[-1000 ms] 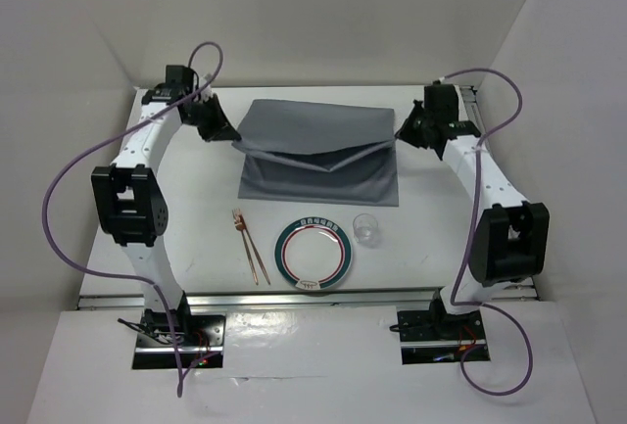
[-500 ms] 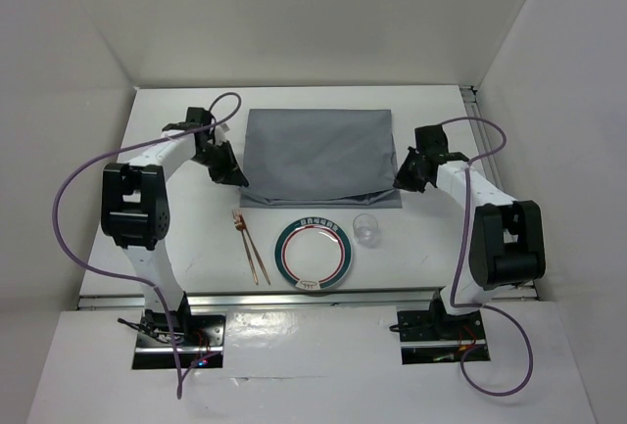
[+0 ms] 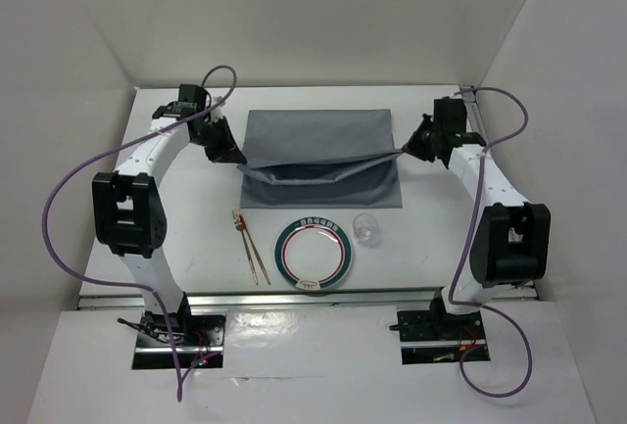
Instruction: Set the dinner table for one person
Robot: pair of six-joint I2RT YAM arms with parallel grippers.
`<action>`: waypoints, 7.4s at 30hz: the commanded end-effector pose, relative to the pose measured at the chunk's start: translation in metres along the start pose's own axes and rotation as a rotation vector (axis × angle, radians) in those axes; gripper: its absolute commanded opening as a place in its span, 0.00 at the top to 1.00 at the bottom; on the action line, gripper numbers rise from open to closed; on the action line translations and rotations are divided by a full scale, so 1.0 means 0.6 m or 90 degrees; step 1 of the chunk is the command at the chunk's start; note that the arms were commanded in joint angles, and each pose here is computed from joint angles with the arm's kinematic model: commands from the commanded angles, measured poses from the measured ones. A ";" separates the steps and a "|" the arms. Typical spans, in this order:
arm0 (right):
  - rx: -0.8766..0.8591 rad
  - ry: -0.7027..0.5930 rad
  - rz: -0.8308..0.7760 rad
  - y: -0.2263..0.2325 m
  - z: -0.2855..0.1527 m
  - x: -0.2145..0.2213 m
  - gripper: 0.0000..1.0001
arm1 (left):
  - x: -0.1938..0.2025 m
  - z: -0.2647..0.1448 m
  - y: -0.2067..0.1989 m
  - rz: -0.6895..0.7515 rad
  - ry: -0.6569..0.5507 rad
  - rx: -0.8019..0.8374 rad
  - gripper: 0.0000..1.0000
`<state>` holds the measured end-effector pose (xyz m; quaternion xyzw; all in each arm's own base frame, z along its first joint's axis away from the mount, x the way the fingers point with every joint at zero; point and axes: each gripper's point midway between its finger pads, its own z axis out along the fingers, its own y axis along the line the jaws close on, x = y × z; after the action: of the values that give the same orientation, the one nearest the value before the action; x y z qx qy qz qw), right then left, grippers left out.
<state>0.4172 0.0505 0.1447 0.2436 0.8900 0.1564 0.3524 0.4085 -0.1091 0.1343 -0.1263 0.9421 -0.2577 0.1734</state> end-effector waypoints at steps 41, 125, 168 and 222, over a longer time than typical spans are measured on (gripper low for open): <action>-0.006 0.193 0.037 -0.106 0.069 0.172 0.42 | 0.117 0.134 0.135 -0.071 0.138 -0.090 0.87; -0.014 0.239 -0.124 -0.022 -0.093 0.331 0.74 | 0.052 -0.114 0.060 -0.005 -0.103 -0.093 0.54; 0.121 0.042 -0.112 0.076 0.231 -0.079 0.96 | 0.124 -0.151 -0.011 0.075 -0.107 -0.027 0.44; -0.012 -0.099 -0.125 0.034 -0.252 -0.008 0.00 | 0.317 -0.044 -0.146 0.251 0.093 0.123 1.00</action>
<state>0.3290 0.0561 0.2561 0.1642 0.8820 0.1214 0.4247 0.2258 -0.2309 0.0967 0.0611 0.9474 -0.2939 0.1108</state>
